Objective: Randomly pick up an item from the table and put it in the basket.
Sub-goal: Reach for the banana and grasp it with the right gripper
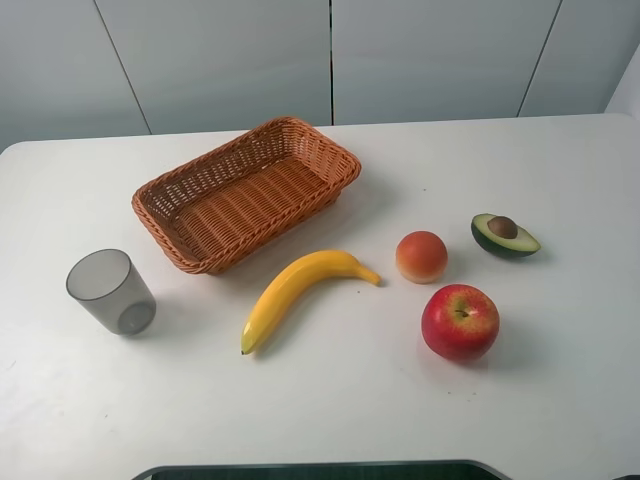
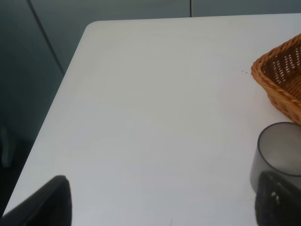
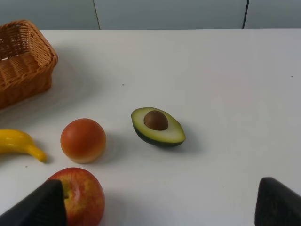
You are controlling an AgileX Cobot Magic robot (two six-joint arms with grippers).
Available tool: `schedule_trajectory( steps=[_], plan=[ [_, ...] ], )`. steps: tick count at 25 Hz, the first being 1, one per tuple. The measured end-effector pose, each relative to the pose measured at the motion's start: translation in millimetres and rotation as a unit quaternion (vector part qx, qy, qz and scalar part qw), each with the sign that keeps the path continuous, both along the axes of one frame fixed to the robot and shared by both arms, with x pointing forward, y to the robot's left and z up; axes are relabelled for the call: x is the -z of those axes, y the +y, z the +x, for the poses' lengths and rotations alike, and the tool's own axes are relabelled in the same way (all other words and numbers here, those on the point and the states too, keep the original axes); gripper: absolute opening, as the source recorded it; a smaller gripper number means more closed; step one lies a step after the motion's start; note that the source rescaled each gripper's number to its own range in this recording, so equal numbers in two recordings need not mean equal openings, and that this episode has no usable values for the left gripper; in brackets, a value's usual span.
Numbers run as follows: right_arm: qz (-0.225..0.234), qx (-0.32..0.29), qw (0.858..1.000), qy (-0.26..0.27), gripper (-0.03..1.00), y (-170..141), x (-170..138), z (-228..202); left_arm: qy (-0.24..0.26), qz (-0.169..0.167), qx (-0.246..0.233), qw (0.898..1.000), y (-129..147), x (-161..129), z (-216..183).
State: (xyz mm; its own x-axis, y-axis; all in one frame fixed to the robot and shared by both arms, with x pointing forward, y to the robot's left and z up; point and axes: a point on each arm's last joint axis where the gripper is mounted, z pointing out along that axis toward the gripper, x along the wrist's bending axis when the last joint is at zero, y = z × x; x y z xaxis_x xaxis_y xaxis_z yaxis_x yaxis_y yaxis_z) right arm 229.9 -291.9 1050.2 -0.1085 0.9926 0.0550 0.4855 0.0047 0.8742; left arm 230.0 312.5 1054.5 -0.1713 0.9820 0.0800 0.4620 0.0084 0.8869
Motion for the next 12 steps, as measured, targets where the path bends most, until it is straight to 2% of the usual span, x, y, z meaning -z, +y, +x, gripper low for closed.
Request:
schedule_trajectory(
  steps=[12],
  plan=[
    [0.0,0.0,1.0,0.0,0.77,0.0,0.0,0.0,0.0,0.0,0.0,1.0,0.0,0.0,0.0]
  ],
)
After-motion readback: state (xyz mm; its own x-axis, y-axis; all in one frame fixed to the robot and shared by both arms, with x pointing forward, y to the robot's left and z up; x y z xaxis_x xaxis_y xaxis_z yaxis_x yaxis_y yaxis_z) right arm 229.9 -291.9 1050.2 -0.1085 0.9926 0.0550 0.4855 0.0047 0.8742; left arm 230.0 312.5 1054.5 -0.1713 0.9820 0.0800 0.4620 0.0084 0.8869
